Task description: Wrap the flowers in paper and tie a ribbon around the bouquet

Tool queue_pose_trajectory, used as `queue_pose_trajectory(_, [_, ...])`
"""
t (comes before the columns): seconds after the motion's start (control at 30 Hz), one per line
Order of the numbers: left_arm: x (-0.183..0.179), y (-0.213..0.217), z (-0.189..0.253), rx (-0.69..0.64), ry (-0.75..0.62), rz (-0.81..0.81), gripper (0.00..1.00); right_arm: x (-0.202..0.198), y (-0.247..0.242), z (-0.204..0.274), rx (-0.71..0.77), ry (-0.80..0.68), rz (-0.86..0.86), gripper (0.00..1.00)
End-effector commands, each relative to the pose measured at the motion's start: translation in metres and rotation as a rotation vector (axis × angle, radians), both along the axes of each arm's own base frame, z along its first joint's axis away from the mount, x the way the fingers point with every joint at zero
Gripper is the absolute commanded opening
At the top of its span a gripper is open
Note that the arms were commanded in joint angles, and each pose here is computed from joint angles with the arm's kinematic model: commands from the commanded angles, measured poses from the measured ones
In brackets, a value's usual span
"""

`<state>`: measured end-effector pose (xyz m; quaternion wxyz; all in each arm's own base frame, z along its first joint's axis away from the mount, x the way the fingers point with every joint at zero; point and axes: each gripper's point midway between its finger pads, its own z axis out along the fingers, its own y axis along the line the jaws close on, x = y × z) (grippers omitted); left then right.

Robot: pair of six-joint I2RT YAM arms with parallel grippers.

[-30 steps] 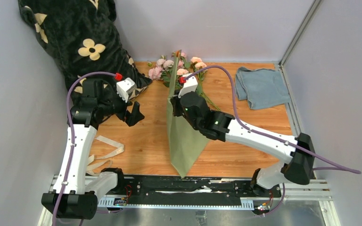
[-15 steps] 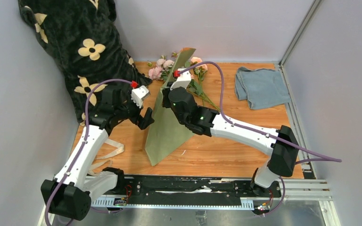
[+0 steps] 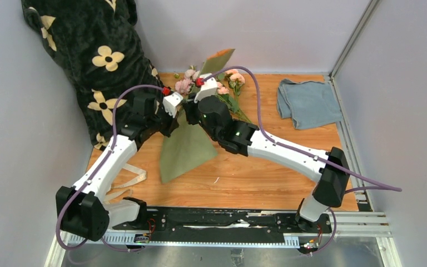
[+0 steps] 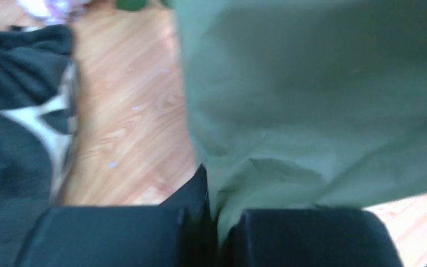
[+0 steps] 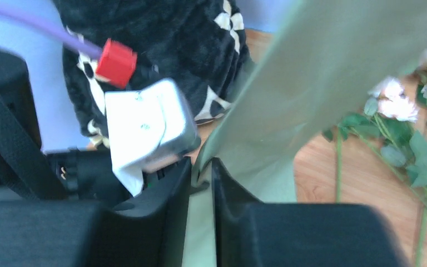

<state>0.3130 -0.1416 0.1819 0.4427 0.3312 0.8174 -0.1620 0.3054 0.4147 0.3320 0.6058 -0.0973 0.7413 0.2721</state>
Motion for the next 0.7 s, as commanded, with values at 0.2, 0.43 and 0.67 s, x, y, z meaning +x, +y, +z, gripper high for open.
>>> queue_pose_trajectory(0.2, [0.05,0.124,0.066,0.195,-0.114,0.486,0.0,-0.039,-0.03,0.022,-0.208,-0.106,0.667,0.72])
queue_pose_trajectory(0.43, [0.034,0.176,0.071,0.097,-0.009,0.572,0.0,0.05,-0.083,-0.029,-0.255,-0.017,0.491,0.64])
queue_pose_trajectory(0.67, [0.025,0.199,0.078,0.177,-0.049,0.65,0.0,0.138,-0.032,-0.142,-0.322,0.252,0.521,0.27])
